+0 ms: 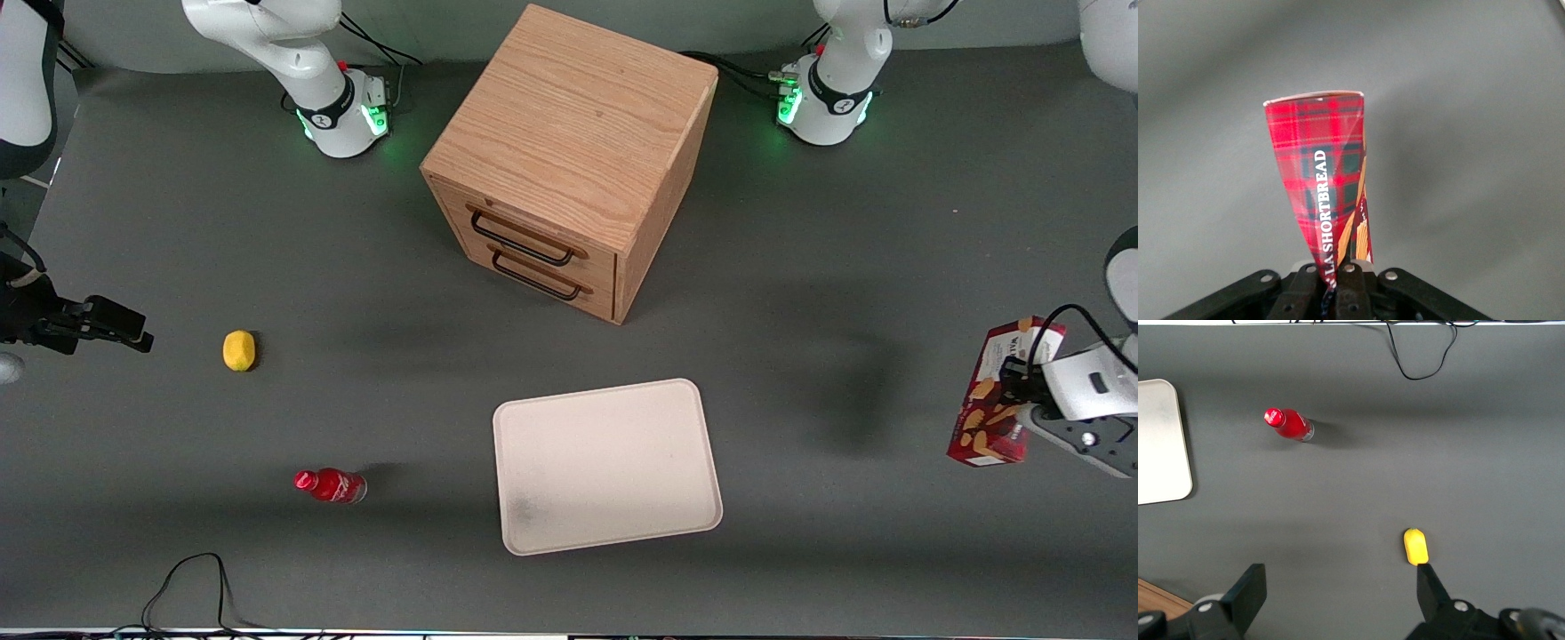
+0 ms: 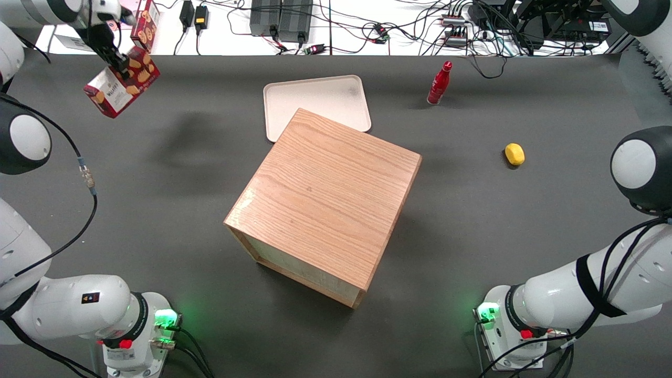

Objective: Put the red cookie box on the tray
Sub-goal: 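Lift the red box upright with the left gripper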

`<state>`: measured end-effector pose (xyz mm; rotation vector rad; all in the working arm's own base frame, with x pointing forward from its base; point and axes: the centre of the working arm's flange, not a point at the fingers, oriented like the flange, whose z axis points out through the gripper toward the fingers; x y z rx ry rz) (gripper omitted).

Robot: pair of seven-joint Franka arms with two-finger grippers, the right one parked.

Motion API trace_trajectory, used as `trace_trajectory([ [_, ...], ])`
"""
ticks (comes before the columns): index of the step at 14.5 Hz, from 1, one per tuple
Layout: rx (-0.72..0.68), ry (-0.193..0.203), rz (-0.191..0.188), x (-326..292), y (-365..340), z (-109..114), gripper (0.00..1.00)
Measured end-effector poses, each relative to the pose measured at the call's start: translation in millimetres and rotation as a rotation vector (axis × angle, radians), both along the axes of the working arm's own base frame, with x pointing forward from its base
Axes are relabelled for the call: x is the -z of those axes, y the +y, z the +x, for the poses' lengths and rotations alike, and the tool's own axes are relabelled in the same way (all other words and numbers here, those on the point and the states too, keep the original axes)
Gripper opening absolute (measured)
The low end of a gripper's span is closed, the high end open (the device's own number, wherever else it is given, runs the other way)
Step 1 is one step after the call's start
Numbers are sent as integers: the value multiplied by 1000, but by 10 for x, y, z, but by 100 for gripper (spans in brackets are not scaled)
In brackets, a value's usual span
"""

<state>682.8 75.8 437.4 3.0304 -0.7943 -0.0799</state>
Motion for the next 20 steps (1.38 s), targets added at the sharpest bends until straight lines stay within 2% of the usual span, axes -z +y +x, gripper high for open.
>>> trace_trajectory([
  [2,-61,-5,4,-291,-30,-24,4],
  [6,-83,10,8,-729,-37,-105,4],
  [10,-73,5,35,-910,-73,-135,4],
  [13,-62,2,42,-1002,-290,-161,4],
  [20,-339,-14,59,-989,-1319,-156,4],
])
